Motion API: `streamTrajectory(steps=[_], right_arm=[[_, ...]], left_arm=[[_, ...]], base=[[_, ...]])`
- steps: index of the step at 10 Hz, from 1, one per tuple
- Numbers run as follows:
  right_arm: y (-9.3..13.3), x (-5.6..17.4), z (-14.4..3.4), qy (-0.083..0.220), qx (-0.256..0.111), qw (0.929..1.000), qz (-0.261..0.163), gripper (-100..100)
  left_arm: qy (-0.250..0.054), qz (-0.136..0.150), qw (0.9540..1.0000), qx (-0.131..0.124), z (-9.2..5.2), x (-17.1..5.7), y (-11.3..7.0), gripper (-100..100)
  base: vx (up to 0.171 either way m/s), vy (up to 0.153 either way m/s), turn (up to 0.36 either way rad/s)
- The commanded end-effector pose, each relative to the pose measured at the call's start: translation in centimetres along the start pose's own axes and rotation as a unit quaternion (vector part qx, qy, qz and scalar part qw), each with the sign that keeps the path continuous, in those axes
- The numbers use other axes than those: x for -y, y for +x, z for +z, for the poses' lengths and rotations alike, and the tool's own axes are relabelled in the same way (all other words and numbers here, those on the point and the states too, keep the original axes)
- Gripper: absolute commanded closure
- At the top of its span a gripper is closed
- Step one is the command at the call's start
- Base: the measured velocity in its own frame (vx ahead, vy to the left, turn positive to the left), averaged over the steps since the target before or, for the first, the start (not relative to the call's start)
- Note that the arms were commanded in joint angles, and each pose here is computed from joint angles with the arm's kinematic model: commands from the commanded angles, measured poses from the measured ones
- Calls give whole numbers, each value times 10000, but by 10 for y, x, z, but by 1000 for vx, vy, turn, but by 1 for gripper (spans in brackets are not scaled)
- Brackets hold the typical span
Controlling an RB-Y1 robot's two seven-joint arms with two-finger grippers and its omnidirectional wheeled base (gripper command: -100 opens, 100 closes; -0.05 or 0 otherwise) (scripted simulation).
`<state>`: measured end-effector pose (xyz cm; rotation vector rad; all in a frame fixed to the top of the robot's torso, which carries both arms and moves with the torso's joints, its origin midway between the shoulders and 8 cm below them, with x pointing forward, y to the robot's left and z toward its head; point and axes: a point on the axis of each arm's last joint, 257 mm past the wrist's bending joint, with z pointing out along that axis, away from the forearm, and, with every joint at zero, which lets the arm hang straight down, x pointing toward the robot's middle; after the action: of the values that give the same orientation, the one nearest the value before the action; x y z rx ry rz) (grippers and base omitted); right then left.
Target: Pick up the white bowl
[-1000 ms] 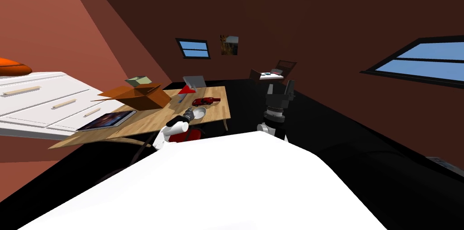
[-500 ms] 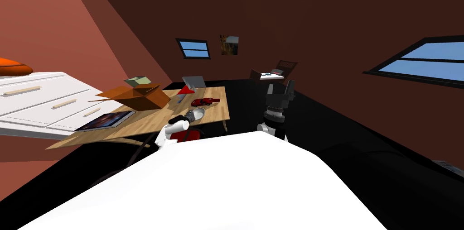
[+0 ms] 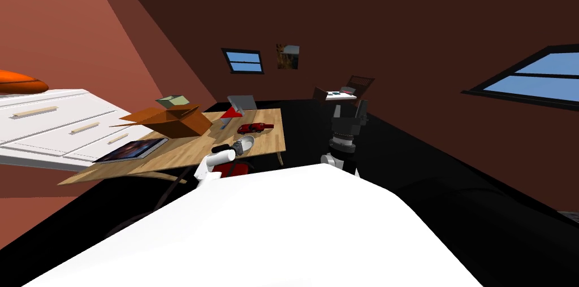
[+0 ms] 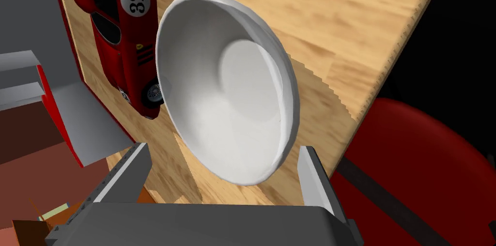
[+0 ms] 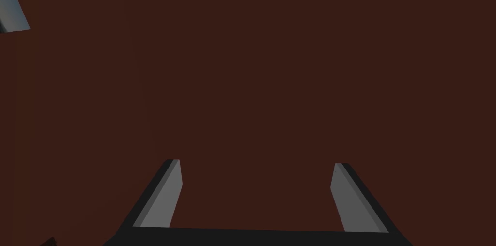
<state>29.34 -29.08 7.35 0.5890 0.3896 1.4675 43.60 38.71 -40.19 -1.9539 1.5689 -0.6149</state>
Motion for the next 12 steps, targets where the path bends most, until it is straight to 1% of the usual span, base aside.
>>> streamTrajectory(steps=[1, 2, 3, 4, 7, 8, 9, 10, 11, 12], right_arm=[[0, 0, 0, 0, 0, 10000, 0, 0], [0, 0, 0, 0, 0, 10000, 0, 0], [0, 0, 0, 0, 0, 10000, 0, 0], [0, 0, 0, 0, 0, 10000, 0, 0], [0, 0, 0, 0, 0, 10000, 0, 0], [0, 0, 0, 0, 0, 10000, 0, 0], [0, 0, 0, 0, 0, 10000, 0, 0], [0, 0, 0, 0, 0, 10000, 0, 0], [0, 0, 0, 0, 0, 10000, 0, 0], [0, 0, 0, 0, 0, 10000, 0, 0]], left_arm=[[-275, -51, 9996, 38, 3, -11, -4, -100], [-424, -91, 9990, 67, 5, -18, -7, -100], [-472, -91, 9988, 70, 5, -20, -7, -100], [-652, -129, 9977, 101, 6, -29, -10, -100], [-1109, -219, 9934, 182, 9, -54, -18, -100], [-1320, -256, 9907, 211, 9, -70, -21, -100], [-1191, -234, 9924, 191, 10, -62, -20, -100], [-1221, -239, 9920, 195, 10, -64, -20, 0], [-1214, -244, 9921, 197, 16, -70, -19, -100], [-1212, -247, 9921, 198, 19, -73, -18, -100]], base=[[50, -33, 39], [58, -33, 62], [47, -21, 23], [44, -25, 35], [79, -27, 55], [74, -27, 34], [31, -13, 8], [6, -2, -1], [21, 11, -8], [32, 19, -10]])
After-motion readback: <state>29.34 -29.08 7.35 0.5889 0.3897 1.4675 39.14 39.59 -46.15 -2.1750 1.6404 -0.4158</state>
